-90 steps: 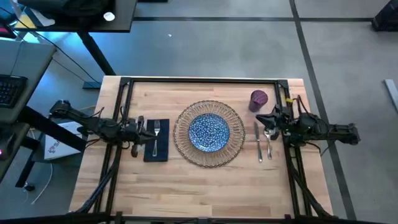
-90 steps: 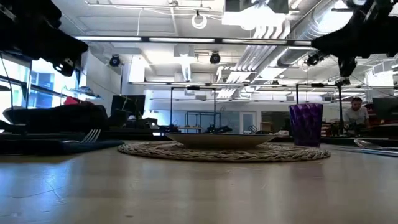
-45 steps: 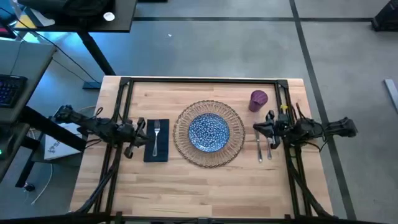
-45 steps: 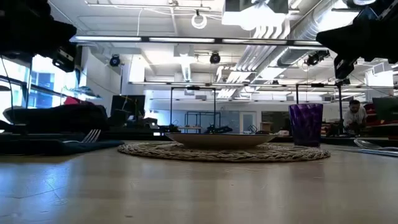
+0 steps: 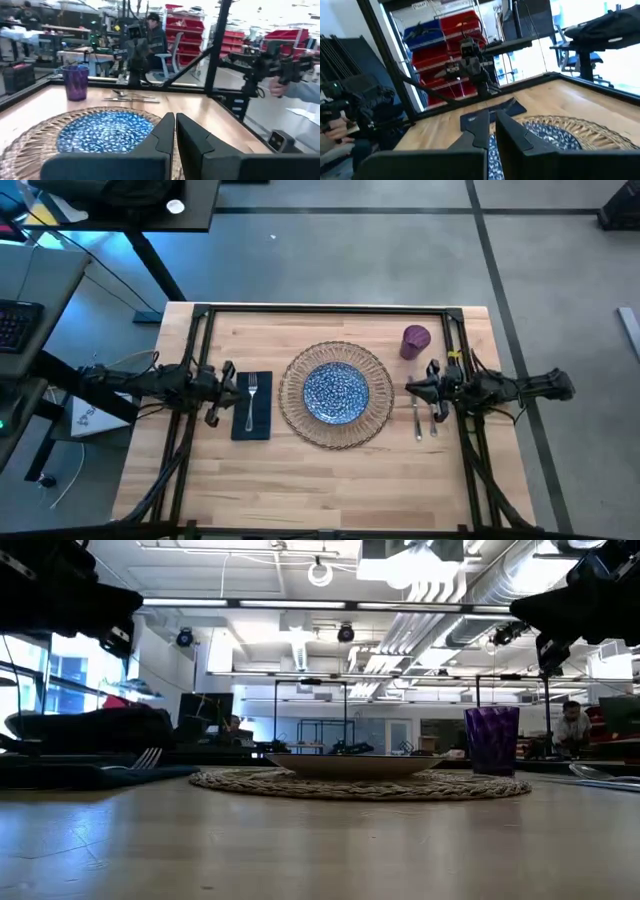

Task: Set table place
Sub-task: Return to Home Position

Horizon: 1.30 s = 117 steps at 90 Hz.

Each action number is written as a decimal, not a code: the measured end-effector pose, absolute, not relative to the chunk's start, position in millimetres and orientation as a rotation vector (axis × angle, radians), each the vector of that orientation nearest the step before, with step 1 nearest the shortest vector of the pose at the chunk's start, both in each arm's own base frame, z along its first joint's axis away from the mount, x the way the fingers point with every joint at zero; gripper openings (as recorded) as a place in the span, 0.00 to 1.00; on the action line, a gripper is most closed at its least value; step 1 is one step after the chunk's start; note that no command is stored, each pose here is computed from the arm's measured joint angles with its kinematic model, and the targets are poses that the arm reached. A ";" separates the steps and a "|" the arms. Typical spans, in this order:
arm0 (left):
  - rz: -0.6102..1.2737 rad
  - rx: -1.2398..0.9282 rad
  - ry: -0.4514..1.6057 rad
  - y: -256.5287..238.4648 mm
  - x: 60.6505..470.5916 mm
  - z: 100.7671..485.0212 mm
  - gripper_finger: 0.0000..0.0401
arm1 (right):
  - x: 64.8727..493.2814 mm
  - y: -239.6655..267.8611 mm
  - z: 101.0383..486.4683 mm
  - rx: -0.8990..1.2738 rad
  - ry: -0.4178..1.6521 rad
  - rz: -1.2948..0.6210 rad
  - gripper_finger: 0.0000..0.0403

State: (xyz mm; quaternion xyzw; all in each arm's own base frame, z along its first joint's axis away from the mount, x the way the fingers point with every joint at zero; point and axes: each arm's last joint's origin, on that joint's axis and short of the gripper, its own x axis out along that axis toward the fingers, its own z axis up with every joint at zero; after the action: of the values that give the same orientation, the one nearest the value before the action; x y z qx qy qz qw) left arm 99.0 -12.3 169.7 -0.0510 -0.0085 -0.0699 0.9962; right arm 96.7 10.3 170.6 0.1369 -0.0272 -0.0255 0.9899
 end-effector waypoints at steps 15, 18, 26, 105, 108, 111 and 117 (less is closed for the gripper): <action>-0.119 -0.062 -0.014 -11.9 99.1 169.1 0.00 | 97.0 10.0 170.3 0.277 -0.052 -0.056 0.00; -0.132 -0.048 -0.020 -12.3 99.0 169.6 0.00 | 97.0 10.1 170.3 0.268 -0.051 -0.055 0.00; -0.150 -0.042 -0.021 -12.8 98.9 169.7 0.00 | 97.0 10.1 170.3 0.254 -0.052 -0.055 0.00; -0.063 0.085 0.022 -10.1 99.3 165.2 0.00 | 97.1 10.1 170.2 0.270 -0.051 -0.054 0.00; -0.063 0.085 0.022 -10.1 99.3 165.2 0.00 | 97.1 10.1 170.3 0.270 -0.051 -0.054 0.00; -0.063 0.085 0.022 -10.1 99.3 165.2 0.00 | 97.1 10.1 170.2 0.270 -0.051 -0.054 0.00; -0.063 0.085 0.022 -10.1 99.3 165.2 0.00 | 97.1 10.1 170.1 0.270 -0.050 -0.054 0.00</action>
State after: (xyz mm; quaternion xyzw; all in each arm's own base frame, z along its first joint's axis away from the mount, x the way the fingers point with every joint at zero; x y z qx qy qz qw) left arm 99.3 -10.1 165.2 0.0423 0.0110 -0.0314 0.9986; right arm 97.1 10.1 170.1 0.1344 -0.0251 -0.0269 0.9902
